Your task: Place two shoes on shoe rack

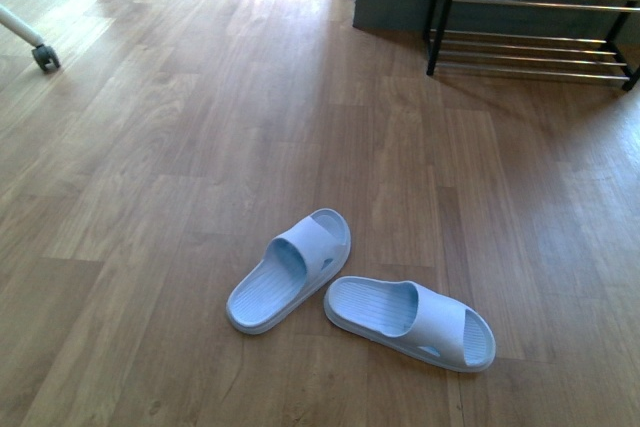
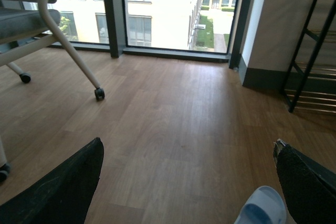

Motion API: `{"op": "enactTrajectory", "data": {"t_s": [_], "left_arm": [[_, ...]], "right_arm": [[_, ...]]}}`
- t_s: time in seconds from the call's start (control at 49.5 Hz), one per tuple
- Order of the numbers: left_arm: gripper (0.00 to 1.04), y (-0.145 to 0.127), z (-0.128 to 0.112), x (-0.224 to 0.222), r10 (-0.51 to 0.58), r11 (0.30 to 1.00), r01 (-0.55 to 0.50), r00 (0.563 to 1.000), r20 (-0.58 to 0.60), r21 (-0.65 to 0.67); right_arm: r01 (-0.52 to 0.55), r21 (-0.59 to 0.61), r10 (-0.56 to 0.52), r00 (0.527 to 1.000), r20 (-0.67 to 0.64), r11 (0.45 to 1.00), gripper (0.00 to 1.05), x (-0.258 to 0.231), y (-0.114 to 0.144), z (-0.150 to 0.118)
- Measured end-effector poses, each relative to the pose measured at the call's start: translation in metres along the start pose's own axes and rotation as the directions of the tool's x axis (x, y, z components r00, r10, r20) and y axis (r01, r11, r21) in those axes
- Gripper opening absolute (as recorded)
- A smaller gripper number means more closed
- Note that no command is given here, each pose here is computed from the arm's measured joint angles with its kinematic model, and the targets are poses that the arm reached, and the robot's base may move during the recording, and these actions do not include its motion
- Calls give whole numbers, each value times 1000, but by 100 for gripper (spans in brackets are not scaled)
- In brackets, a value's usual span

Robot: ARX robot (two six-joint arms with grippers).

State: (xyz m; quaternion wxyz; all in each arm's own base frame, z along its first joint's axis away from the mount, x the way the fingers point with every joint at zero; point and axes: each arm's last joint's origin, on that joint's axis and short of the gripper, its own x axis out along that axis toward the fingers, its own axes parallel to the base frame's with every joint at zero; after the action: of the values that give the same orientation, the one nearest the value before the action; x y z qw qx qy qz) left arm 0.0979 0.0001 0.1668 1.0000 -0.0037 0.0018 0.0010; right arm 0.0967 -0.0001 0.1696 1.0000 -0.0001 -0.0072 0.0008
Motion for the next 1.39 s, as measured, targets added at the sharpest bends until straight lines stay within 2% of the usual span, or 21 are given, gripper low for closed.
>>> {"op": "enactTrajectory", "data": {"t_s": [1.393], "left_arm": [[95,0,0,0,-3,1000,3,1000,0,0]], "right_arm": [[3,0,-3,1000,0,1000,96,0,0,0]]}}
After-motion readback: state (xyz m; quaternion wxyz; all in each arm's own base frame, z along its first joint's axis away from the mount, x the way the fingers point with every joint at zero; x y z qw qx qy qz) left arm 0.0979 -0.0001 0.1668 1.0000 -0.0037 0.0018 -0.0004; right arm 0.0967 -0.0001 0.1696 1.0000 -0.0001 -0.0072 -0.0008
